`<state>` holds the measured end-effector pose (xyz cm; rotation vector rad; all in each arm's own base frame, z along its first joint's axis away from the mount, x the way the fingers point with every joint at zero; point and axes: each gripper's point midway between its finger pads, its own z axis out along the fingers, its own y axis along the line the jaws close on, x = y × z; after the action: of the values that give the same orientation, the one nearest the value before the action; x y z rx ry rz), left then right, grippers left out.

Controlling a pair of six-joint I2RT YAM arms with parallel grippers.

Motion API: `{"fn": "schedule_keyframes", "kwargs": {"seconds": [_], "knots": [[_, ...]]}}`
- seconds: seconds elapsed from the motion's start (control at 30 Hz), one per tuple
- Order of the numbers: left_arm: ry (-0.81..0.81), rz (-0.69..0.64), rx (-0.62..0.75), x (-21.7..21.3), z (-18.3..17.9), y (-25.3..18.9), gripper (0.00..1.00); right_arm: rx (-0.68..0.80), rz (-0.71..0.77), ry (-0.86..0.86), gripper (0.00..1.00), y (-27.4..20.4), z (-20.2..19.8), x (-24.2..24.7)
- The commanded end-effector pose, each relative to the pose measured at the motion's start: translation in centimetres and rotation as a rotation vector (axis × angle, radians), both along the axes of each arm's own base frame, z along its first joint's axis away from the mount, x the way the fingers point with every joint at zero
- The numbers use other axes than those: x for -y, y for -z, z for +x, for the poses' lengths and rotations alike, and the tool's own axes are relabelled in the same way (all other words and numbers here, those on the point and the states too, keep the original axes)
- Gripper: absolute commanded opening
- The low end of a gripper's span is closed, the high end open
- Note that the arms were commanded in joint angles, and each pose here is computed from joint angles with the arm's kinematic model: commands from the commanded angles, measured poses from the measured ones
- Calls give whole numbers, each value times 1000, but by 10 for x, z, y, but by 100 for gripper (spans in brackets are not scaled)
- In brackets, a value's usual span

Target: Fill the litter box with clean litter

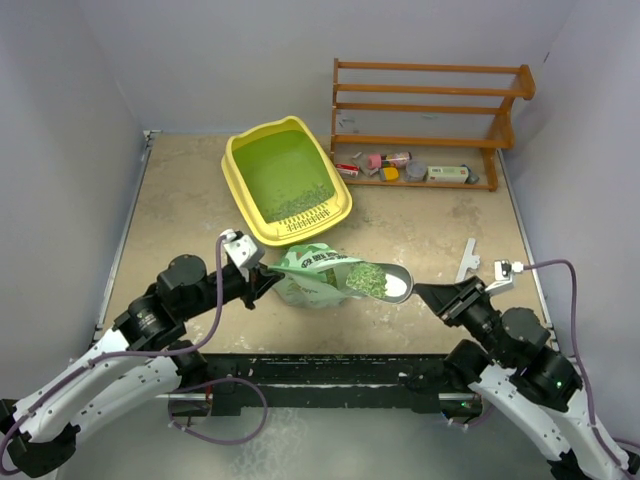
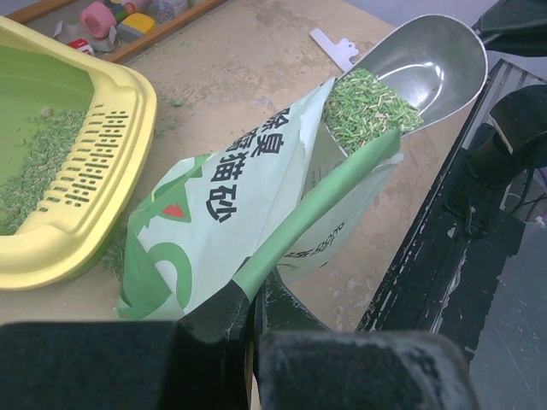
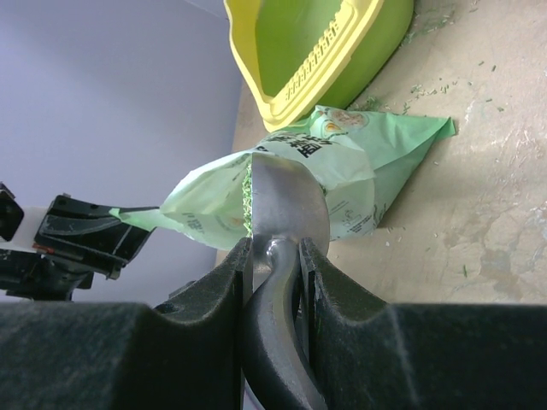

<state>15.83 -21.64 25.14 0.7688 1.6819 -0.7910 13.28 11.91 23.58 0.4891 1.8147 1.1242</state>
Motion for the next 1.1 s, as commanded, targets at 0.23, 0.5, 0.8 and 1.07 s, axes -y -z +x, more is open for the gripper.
{"fn": "schedule_keyframes", "kwargs": {"seconds": [0.23,0.5,0.8,1.07], "knots": [[-2,-46,1,4,1,-21,4,111,159,76,0,-72,-11,28],[42,-34,-18,12,-1,-18,23,116,196,124,0,-81,-9,37],[138,7,-17,20,-12,-18,51,143,200,146,0,-102,4,31],[91,-39,61,10,-9,-48,60,181,132,146,0,-132,20,18]]}}
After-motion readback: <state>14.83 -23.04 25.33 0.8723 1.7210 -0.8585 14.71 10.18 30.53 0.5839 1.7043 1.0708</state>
